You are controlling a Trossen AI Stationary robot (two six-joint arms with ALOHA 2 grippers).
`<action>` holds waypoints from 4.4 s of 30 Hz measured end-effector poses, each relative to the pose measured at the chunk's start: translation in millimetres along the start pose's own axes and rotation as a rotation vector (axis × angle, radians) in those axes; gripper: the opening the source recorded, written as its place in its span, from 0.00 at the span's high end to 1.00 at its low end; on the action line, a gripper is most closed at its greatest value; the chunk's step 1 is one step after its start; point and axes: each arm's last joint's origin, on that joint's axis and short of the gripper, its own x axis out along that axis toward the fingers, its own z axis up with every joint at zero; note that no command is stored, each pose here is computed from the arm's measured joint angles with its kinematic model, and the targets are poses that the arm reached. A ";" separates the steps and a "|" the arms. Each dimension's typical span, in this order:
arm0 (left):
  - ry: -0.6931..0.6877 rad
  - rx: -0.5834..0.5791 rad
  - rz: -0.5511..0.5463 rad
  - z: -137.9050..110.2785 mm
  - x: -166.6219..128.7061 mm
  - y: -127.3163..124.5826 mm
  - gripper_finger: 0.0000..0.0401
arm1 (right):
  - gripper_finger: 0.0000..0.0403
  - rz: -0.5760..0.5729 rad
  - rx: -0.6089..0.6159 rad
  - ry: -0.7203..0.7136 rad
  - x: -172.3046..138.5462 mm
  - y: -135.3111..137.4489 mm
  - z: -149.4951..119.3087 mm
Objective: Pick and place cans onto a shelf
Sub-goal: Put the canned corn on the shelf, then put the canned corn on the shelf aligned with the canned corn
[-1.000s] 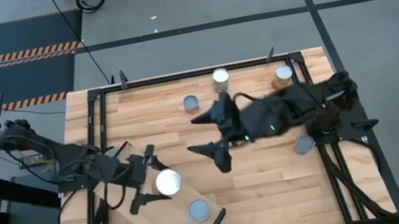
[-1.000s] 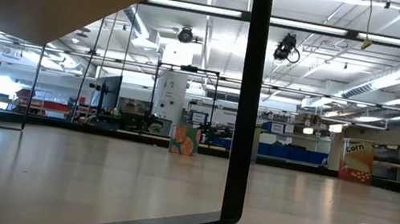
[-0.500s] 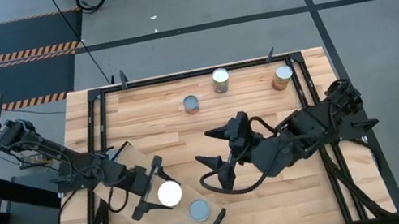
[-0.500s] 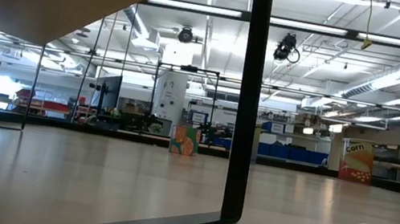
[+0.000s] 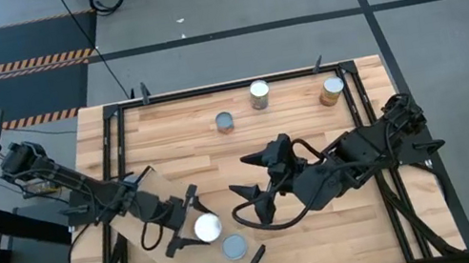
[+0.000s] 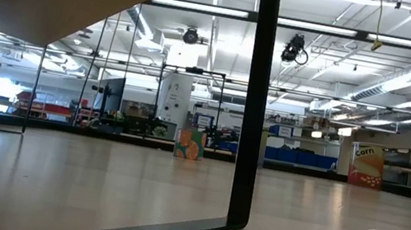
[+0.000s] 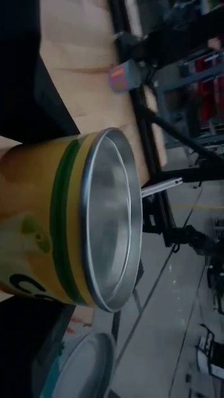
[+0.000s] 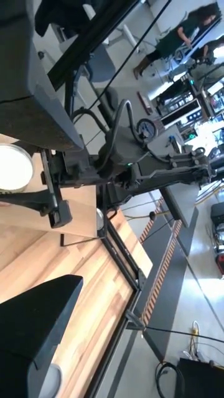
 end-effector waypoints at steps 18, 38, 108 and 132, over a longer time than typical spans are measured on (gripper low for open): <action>0.023 -0.043 0.015 -2.2 0.1 2.9 0.13 | 0.13 0.034 0.004 0.029 0.2 0.8 -0.7; 0.049 -0.049 0.041 1.3 -12.7 4.5 0.18 | 0.13 0.056 0.002 0.048 -0.7 2.0 -1.8; 0.021 -0.079 0.063 5.0 -12.8 -1.8 0.14 | 0.13 0.059 -0.013 0.066 10.8 -6.2 4.7; -0.044 -0.106 0.108 94.9 -33.6 1.3 0.12 | 0.13 -0.162 0.061 0.095 21.8 -35.5 4.5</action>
